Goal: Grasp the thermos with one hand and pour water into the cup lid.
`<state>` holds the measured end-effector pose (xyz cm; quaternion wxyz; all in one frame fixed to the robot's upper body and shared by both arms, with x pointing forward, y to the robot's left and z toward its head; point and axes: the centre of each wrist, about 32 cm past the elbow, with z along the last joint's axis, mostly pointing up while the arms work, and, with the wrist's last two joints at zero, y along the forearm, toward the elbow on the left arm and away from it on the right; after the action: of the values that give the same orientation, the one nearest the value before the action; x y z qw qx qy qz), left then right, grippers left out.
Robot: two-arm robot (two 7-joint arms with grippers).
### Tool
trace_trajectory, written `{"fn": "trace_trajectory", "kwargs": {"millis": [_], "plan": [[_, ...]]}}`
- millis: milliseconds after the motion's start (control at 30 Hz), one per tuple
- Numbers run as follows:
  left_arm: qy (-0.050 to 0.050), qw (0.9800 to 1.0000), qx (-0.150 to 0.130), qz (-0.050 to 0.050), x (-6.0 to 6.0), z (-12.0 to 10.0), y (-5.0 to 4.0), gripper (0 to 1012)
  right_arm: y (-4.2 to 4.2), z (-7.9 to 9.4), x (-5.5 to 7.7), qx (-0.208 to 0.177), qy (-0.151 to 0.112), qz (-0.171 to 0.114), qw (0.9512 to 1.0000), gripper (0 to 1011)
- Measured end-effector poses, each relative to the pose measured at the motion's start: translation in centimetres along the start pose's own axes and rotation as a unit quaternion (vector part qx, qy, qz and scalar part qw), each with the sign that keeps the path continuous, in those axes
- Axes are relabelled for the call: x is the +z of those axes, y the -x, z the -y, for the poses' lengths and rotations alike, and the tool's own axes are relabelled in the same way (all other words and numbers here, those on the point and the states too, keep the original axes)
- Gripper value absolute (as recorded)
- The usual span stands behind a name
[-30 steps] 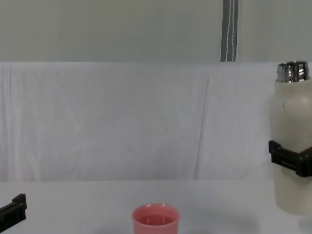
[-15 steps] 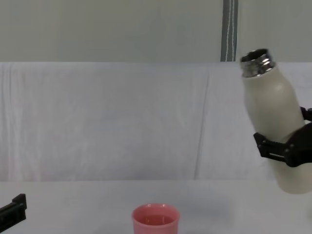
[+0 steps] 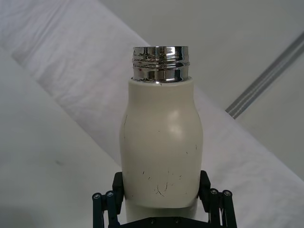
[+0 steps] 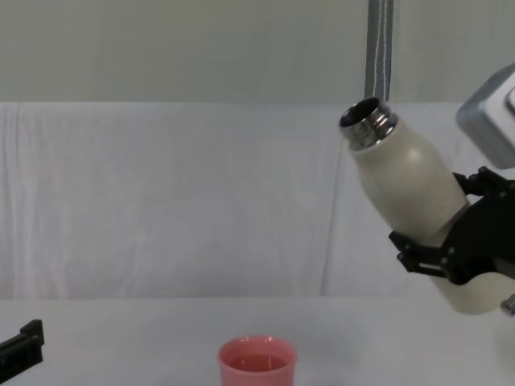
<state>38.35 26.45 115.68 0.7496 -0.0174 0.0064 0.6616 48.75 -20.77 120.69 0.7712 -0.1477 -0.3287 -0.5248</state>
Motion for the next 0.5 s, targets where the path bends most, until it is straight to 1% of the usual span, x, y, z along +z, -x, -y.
{"fn": "trace_trajectory", "kwargs": {"millis": [33, 67, 167, 233, 267, 367, 400, 467, 500], "plan": [[0.0, 1.0, 0.0, 0.0, 0.0, 0.0, 0.0, 1001, 0.16, 0.0, 0.1, 0.004, 0.0, 0.007, 1.0, 950], [0.0, 1.0, 0.0, 0.0, 0.0, 0.0, 0.0, 1001, 0.16, 0.0, 0.1, 0.004, 0.0, 0.007, 1.0, 950], [0.0, 1.0, 0.0, 0.0, 0.0, 0.0, 0.0, 1001, 0.58, 0.0, 0.3, 0.015, 0.001, 0.029, 0.9995, 950], [0.0, 1.0, 0.0, 0.0, 0.0, 0.0, 0.0, 1001, 0.74, 0.0, 0.3, 0.019, 0.001, 0.037, 0.9991, 950], [0.0, 1.0, 0.0, 0.0, 0.0, 0.0, 0.0, 1001, 0.93, 0.0, 0.4, 0.025, 0.001, 0.049, 0.9985, 950], [0.0, 1.0, 0.0, 0.0, 0.0, 0.0, 0.0, 1001, 1.17, 0.0, 0.5, 0.034, 0.001, 0.065, 0.9973, 950], [0.0, 1.0, 0.0, 0.0, 0.0, 0.0, 0.0, 1001, 1.34, 0.0, 0.5, 0.041, 0.0, 0.075, 0.9963, 950], [0.0, 1.0, 0.0, 0.0, 0.0, 0.0, 0.0, 1001, 1.5, 0.0, 0.5, 0.048, 0.0, 0.084, 0.9953, 950], [0.0, 1.0, 0.0, 0.0, 0.0, 0.0, 0.0, 1001, 1.66, -0.1, 0.5, 0.055, 0.001, 0.093, 0.9941, 950]]}}
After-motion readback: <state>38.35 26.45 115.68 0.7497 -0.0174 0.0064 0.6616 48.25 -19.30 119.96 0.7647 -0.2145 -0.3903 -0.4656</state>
